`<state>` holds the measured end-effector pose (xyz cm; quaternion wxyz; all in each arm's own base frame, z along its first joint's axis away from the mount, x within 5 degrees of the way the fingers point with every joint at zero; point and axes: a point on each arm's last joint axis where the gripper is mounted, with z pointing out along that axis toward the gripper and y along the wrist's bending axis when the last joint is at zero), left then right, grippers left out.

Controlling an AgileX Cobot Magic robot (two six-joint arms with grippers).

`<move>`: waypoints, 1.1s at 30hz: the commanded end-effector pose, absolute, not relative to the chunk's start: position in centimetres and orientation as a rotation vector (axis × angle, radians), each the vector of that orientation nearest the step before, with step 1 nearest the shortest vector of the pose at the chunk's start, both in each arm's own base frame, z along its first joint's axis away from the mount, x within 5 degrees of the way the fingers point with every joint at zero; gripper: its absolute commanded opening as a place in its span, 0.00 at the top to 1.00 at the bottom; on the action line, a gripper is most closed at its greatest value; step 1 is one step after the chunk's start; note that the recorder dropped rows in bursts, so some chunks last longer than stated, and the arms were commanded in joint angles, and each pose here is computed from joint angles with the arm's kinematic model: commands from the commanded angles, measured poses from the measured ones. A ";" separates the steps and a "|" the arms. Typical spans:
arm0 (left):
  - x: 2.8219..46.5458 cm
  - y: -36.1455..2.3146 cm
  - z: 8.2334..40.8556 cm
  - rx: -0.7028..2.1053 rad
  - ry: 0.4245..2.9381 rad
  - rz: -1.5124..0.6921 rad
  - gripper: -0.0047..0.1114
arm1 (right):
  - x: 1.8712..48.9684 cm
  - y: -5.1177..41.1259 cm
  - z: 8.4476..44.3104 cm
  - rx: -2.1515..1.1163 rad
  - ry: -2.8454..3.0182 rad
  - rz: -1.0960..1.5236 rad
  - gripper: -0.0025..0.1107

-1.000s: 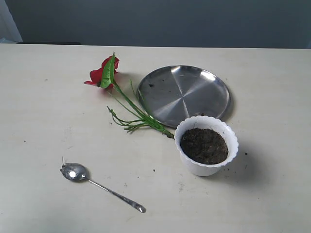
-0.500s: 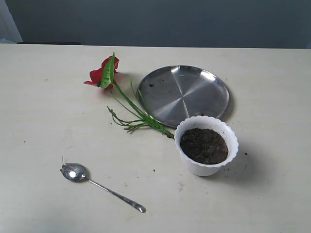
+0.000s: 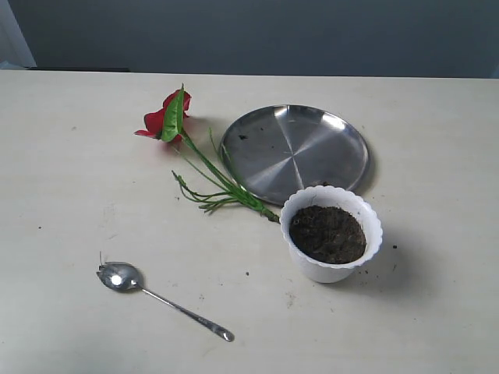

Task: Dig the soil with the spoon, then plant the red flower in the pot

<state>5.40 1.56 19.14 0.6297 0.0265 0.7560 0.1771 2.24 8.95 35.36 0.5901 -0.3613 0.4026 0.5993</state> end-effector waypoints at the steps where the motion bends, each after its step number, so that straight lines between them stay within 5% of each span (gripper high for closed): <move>1: 5.4 1.5 19.3 0.062 1.720 0.400 0.96 | 2.0 9.2 35.1 -0.847 1.043 1.508 0.17; 5: 5.4 1.5 19.3 0.062 1.720 0.400 0.96 | 2.0 9.3 34.7 -0.873 1.094 1.513 0.27; 7: 5.4 1.5 19.3 0.062 1.720 0.400 0.96 | 1.9 9.4 34.3 -0.908 1.120 1.490 0.51; 9: 5.4 1.5 19.3 0.062 1.720 0.400 0.96 | 3.0 9.5 33.7 -0.825 1.258 1.423 0.97; 14: 5.4 1.5 19.3 0.062 1.720 0.400 0.96 | 6.3 8.6 33.3 -0.500 1.428 1.195 0.96; 26: 5.5 0.2 19.2 0.151 1.714 0.140 0.96 | 9.2 9.3 31.5 -0.548 1.620 1.042 0.97; 33: 5.5 -0.4 19.3 0.048 1.710 -0.066 0.96 | 13.1 10.3 36.9 -0.603 1.644 0.909 0.98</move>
